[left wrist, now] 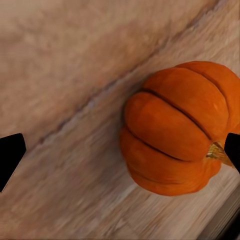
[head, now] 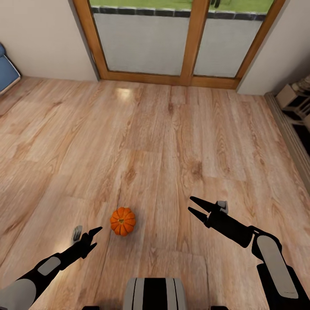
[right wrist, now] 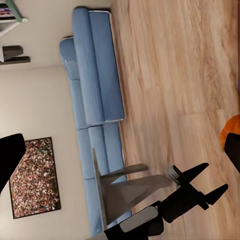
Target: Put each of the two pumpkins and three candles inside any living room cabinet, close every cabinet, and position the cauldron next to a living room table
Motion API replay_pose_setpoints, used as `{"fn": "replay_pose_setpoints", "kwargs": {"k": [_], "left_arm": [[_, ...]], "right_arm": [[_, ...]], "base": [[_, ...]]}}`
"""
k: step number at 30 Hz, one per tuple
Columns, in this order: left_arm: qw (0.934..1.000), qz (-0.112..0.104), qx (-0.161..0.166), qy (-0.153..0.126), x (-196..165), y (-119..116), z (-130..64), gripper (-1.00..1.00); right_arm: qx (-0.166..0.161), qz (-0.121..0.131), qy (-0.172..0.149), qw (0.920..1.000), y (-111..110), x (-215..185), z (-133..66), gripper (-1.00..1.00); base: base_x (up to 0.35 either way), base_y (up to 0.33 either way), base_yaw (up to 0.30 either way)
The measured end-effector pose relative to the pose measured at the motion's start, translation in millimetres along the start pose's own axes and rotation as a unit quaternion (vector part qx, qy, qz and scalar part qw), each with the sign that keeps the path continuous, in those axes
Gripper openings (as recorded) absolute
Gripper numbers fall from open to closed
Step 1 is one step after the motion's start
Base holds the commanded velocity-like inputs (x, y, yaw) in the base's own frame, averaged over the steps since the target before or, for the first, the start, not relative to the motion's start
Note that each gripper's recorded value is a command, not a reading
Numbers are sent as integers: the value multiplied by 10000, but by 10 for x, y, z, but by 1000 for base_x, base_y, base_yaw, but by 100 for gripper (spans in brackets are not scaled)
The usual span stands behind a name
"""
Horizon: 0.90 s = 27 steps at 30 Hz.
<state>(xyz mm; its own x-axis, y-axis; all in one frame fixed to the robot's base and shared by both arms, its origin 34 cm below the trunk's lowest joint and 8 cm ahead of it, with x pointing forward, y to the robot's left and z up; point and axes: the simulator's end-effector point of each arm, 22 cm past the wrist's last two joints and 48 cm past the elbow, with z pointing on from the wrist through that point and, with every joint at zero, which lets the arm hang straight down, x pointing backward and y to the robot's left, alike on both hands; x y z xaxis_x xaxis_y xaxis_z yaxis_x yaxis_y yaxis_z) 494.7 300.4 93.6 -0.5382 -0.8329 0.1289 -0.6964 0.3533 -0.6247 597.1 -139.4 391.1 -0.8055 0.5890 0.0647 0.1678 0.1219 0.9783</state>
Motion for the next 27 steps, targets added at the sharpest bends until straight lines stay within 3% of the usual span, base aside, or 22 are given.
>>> {"fn": "replay_pose_setpoints", "kwargs": {"k": [5, 15, 27], "left_arm": [[10000, -36, -71, 49, 42, 102, 34, 100], [10000, -27, -33, 50, 43, 84, 36, 100], [10000, -9, 18, 55, 46, 40, 52, 100]], "right_arm": [[60, 82, 13, 9999, -111, 10, 10, 100], [57, 83, 15, 9999, -109, 12, 11, 100], [57, 83, 12, 9999, -109, 10, 9, 100]], "base": [[0, 0, 0], [4, 0, 0], [140, -1, 0]]}}
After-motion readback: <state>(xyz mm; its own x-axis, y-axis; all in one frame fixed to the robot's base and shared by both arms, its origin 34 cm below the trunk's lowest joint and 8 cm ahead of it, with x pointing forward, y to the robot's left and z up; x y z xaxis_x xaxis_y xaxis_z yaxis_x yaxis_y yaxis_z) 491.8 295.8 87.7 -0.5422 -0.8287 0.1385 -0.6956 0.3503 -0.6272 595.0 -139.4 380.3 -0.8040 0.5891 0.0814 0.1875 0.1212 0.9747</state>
